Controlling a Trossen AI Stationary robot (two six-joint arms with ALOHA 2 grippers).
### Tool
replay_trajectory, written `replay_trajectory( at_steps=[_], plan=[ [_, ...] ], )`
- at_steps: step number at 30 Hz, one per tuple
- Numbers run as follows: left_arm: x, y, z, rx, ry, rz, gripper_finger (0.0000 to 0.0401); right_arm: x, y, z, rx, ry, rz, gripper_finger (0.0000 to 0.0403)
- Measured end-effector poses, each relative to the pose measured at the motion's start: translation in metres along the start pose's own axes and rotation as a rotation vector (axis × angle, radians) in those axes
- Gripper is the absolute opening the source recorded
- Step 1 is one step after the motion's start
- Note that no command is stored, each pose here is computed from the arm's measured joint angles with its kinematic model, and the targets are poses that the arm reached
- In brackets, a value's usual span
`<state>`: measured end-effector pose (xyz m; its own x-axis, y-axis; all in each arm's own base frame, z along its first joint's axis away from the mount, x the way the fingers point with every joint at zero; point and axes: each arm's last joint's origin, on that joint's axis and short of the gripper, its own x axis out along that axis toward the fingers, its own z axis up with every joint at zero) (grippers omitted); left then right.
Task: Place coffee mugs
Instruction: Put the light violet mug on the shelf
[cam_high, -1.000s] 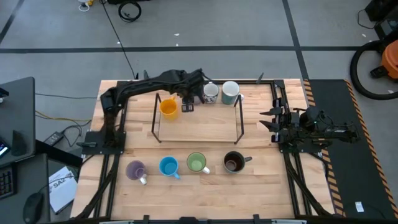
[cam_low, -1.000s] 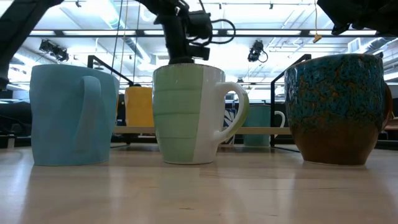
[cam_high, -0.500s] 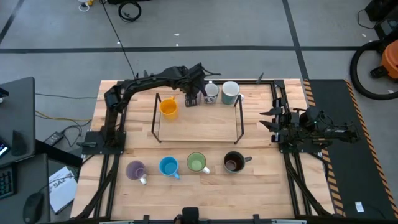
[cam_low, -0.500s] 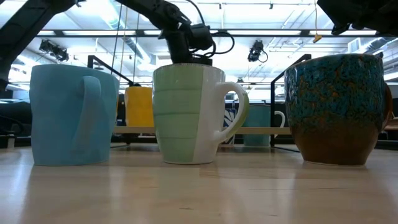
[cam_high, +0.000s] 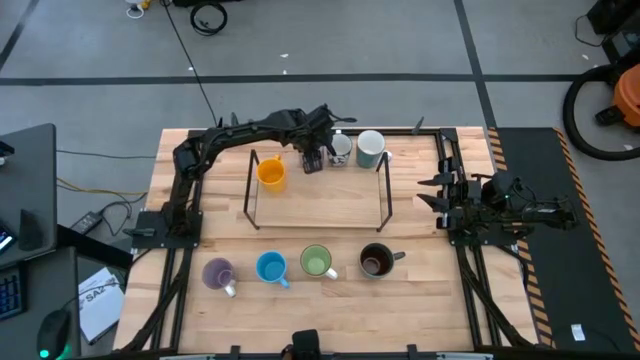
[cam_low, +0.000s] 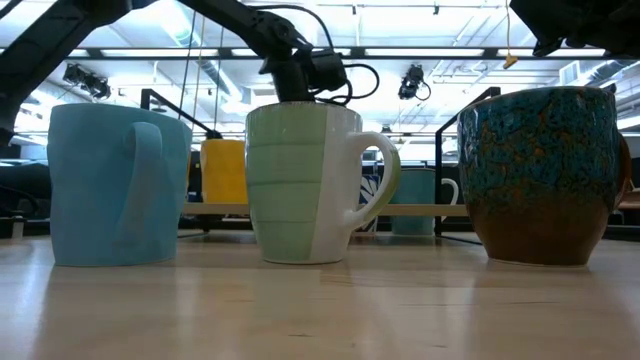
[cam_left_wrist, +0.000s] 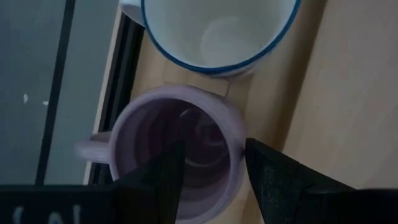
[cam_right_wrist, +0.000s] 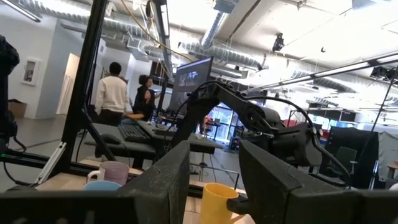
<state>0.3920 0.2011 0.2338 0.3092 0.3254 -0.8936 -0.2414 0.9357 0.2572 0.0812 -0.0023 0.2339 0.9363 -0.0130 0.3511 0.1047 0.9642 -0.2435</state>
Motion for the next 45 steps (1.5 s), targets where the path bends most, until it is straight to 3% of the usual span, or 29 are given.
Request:
replay_trajectory(
  at_steps=[13, 26, 35, 38, 42, 45],
  plan=[
    [0.009, -0.003, -0.003, 0.0, 0.035, -0.024, 0.0148, 0.0, 0.0, 0.0, 0.001, 0.001, 0.0, 0.0144],
    [0.012, -0.006, -0.009, 0.013, 0.086, -0.054, 0.0027, 0.0, 0.0, 0.0, 0.001, 0.001, 0.0, 0.0144],
    [0.009, -0.009, -0.012, 0.058, 0.121, -0.05, 0.0024, 0.0, 0.0, 0.0, -0.002, 0.0, 0.0, 0.0144],
    [0.004, -0.015, -0.014, 0.131, 0.162, -0.036, 0.0024, 0.0, 0.0, 0.0, -0.002, 0.001, 0.0, 0.0144],
    [-0.013, -0.029, -0.011, 0.321, 0.189, 0.048, 0.0024, 0.0, 0.0, 0.0, -0.001, 0.001, 0.001, 0.0144],
    [-0.034, -0.035, -0.009, 0.411, 0.147, 0.039, 0.0024, 0.0, 0.0, 0.0, -0.001, 0.001, 0.001, 0.0144]
  ],
)
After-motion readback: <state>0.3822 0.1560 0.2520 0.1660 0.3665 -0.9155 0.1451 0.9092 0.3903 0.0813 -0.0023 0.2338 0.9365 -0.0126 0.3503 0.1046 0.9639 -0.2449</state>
